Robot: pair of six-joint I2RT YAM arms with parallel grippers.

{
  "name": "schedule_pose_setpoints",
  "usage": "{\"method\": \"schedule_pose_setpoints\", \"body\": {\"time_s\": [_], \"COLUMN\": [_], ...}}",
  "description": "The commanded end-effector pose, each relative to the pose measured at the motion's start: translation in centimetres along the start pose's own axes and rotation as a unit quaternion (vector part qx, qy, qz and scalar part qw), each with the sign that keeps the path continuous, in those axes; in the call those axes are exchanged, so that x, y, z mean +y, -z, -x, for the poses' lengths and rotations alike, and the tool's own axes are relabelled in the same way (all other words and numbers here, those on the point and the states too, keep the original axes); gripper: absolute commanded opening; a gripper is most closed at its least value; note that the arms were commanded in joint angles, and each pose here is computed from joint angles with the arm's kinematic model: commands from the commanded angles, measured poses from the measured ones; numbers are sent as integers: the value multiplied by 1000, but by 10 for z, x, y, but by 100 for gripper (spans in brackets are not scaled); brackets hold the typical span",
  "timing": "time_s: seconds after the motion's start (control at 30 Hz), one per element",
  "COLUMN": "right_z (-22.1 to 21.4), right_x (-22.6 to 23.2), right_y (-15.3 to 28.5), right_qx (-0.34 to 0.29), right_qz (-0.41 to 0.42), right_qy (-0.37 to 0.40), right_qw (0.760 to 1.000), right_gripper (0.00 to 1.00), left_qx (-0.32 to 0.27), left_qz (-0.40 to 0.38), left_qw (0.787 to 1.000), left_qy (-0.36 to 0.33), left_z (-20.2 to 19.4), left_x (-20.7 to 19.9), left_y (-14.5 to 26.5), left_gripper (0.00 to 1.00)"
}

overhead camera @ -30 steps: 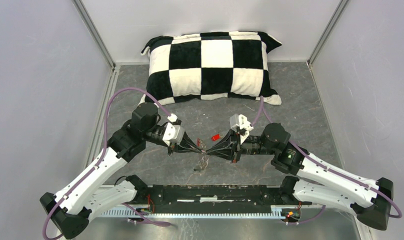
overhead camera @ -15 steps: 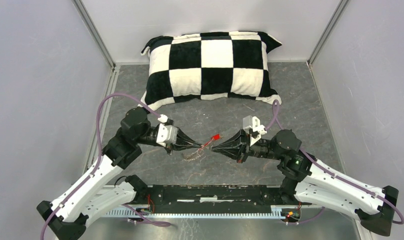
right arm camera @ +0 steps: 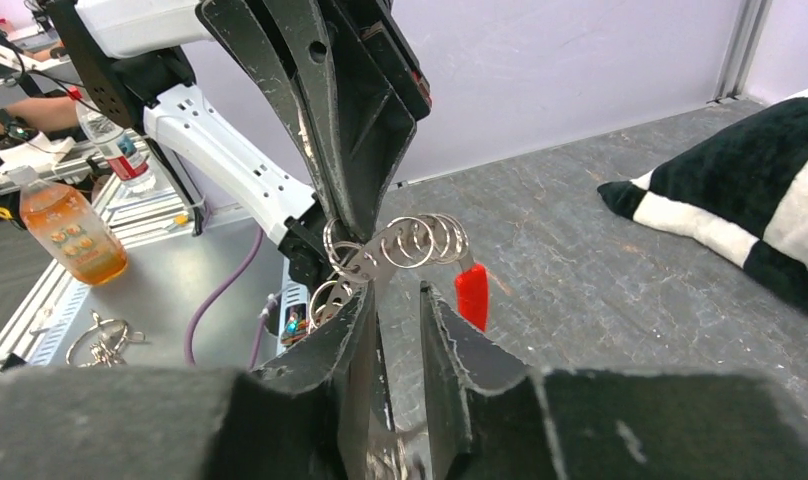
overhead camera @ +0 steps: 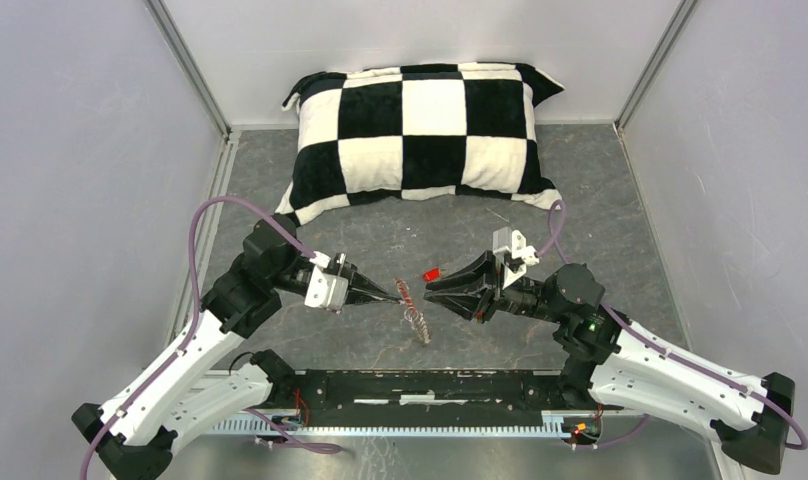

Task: Put the keys on the keyring
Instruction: Adjust the keyring.

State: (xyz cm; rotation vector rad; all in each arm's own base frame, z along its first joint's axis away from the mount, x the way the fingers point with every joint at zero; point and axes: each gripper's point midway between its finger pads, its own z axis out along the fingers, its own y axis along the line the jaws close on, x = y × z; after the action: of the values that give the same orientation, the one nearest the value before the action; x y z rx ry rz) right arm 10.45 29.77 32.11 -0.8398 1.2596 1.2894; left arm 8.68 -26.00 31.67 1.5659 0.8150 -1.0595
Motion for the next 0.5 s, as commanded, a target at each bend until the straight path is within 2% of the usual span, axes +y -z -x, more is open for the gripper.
{"method": "schedule_pose_setpoints", "body": {"time_s": [0.0, 0.1, 0.2, 0.27, 0.33, 0.4, 0.47], "right_z": [18, 21, 20, 11, -6, -23, -39], "right_x": [5, -11, -23, -31, -45, -61, -76], "right_y": [3, 11, 14, 14, 16, 22, 29], "right_qx": [-13, -8, 1, 19, 50, 80, 98], "right_qz": [8, -40, -74, -88, -119, -158, -194], "right_qy": [39, 66, 82, 86, 85, 82, 76], "right_qw": [999, 997, 994, 992, 988, 981, 973], "right_gripper": [32, 43, 65, 71, 74, 79, 98], "left_qx": [-21, -21, -21, -24, -18, 3, 38], "left_qz": [-21, -32, -35, -37, -33, -22, -10], "left_qw": [997, 992, 988, 988, 989, 991, 993], "left_qy": [-73, -123, -148, -146, -142, -129, -112], "left_z": [21, 20, 23, 25, 22, 9, -14], "left_x": [-2, -6, -3, -3, -2, 2, 6], "left_y": [3, 4, 4, 3, 3, 4, 4], "left_gripper": [2, 2, 2, 2, 2, 2, 2]}}
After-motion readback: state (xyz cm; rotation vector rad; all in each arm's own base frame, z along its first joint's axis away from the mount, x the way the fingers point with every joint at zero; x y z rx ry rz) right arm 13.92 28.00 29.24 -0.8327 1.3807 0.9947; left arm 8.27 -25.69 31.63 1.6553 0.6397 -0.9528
